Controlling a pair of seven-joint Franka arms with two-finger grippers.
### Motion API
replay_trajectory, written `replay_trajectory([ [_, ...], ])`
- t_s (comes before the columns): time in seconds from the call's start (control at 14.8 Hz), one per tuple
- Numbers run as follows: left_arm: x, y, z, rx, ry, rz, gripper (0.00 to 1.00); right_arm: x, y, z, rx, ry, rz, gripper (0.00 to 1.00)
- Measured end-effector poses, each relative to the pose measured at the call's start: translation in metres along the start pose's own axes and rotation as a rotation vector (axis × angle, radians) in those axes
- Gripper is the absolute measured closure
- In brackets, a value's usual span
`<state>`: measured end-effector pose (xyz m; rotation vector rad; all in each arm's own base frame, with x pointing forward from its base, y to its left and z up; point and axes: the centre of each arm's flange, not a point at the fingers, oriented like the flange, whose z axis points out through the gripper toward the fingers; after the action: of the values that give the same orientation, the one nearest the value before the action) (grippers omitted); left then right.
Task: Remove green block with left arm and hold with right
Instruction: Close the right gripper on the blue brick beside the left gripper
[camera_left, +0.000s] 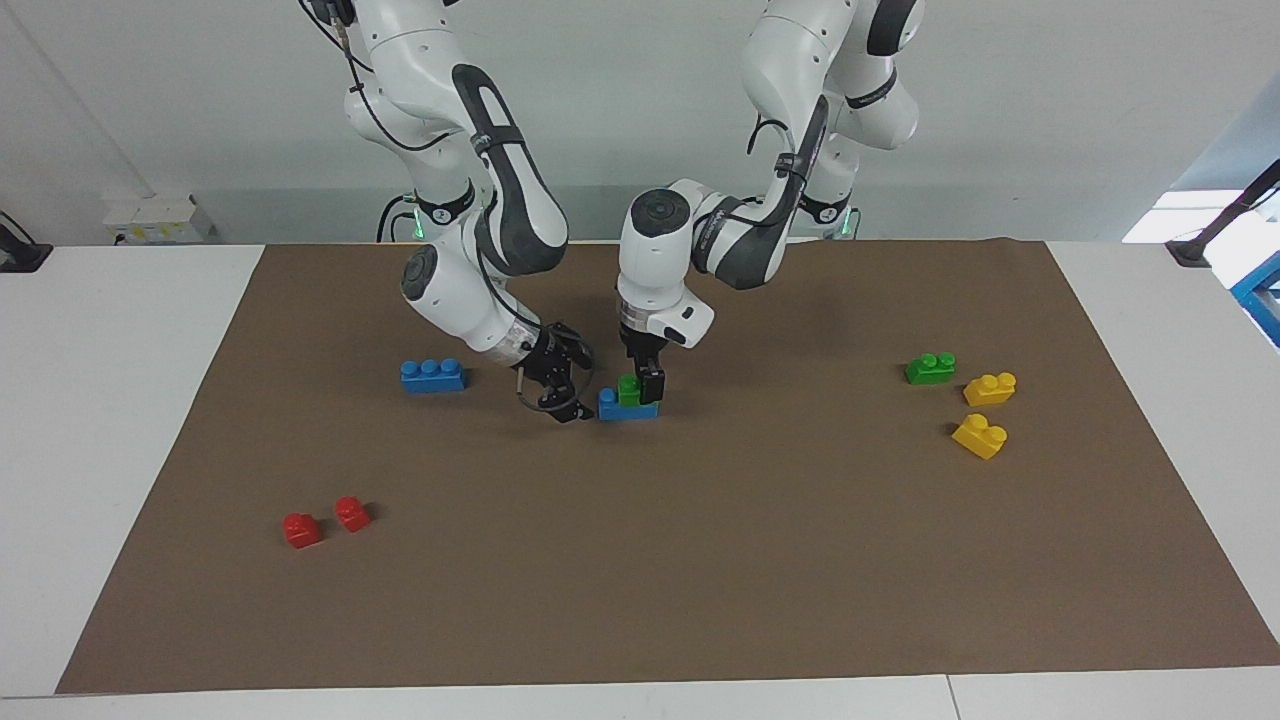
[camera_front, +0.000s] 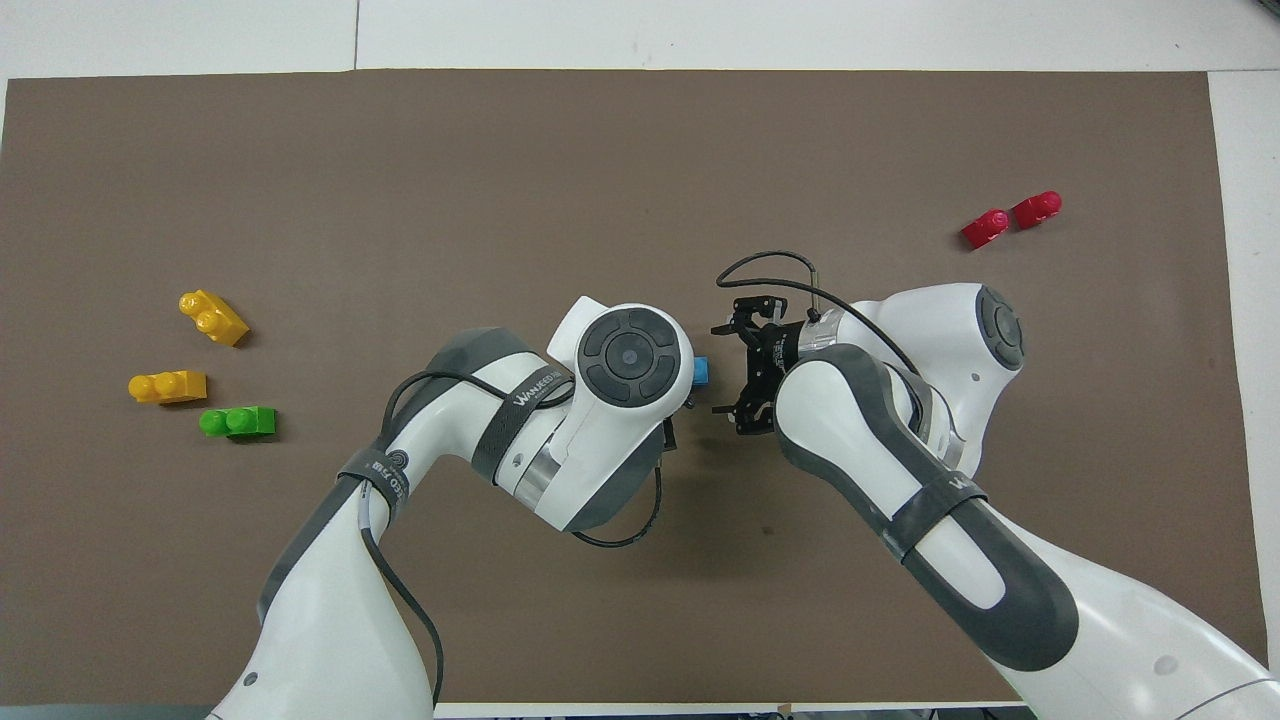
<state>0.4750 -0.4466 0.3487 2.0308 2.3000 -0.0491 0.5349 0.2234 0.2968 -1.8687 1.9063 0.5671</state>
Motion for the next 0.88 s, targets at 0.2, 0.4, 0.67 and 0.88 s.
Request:
replay_trajectory([
  [0.2,0.0,0.0,0.001,0.001,0.001,0.0,0.0,0.0,0.0,0.01,0.008,0.014,-0.004,0.0],
  [0.4,0.001,-0.001,0.003,0.004,0.004,-0.001,0.0,0.0,-0.002,0.017,0.021,0.023,-0.018,0.0],
  [0.67,0.002,-0.001,0.004,0.005,0.006,-0.004,0.0,0.0,-0.003,0.028,0.04,0.041,-0.027,0.0],
  [0.88,0.003,-0.001,0.004,0.004,0.006,-0.005,0.0,-0.005,-0.002,0.033,0.047,0.023,-0.012,0.0],
])
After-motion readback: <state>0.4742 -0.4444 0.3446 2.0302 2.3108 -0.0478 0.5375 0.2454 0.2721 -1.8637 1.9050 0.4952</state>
